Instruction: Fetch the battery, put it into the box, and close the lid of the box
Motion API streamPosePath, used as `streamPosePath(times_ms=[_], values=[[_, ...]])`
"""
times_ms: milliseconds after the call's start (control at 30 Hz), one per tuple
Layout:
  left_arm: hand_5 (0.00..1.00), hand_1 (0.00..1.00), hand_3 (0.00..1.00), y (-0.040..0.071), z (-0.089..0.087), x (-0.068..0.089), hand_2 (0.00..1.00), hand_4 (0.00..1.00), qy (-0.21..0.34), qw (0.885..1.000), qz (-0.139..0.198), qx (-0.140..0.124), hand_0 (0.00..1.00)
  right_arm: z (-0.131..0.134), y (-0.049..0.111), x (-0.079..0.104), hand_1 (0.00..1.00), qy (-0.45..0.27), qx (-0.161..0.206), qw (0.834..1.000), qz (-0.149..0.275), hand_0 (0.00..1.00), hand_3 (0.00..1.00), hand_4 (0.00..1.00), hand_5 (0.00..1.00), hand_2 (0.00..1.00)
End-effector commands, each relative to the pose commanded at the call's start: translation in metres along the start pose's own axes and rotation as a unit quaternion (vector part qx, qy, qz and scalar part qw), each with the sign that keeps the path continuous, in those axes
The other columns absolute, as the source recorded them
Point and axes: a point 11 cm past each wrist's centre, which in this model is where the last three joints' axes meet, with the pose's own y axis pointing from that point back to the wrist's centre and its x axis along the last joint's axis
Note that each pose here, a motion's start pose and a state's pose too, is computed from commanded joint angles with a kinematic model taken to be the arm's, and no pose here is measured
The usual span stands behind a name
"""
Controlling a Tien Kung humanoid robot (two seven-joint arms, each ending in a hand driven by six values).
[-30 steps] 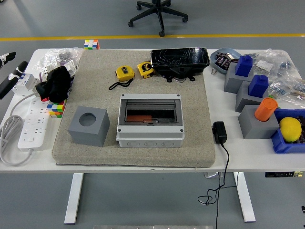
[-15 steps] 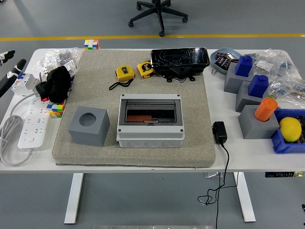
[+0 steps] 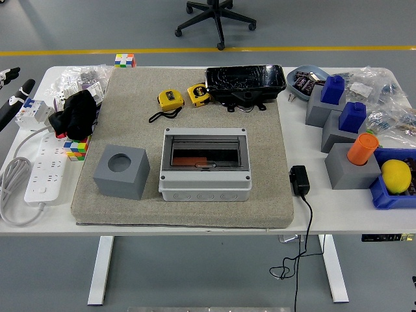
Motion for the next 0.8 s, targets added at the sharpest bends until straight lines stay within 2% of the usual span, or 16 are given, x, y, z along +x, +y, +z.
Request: streamPosePath(times_ms=[800], values=[[0.998,0.928,0.880,0.0003,-0.0014,0.0046,0.898,0.998,-0.005,1.000,0.007,-0.003,0.998,-0.0024,0.0001,-0.0016,0.747,-0.001,0.004,1.000,-0.003,0.789,0.795,0.998,0.998,0.745]])
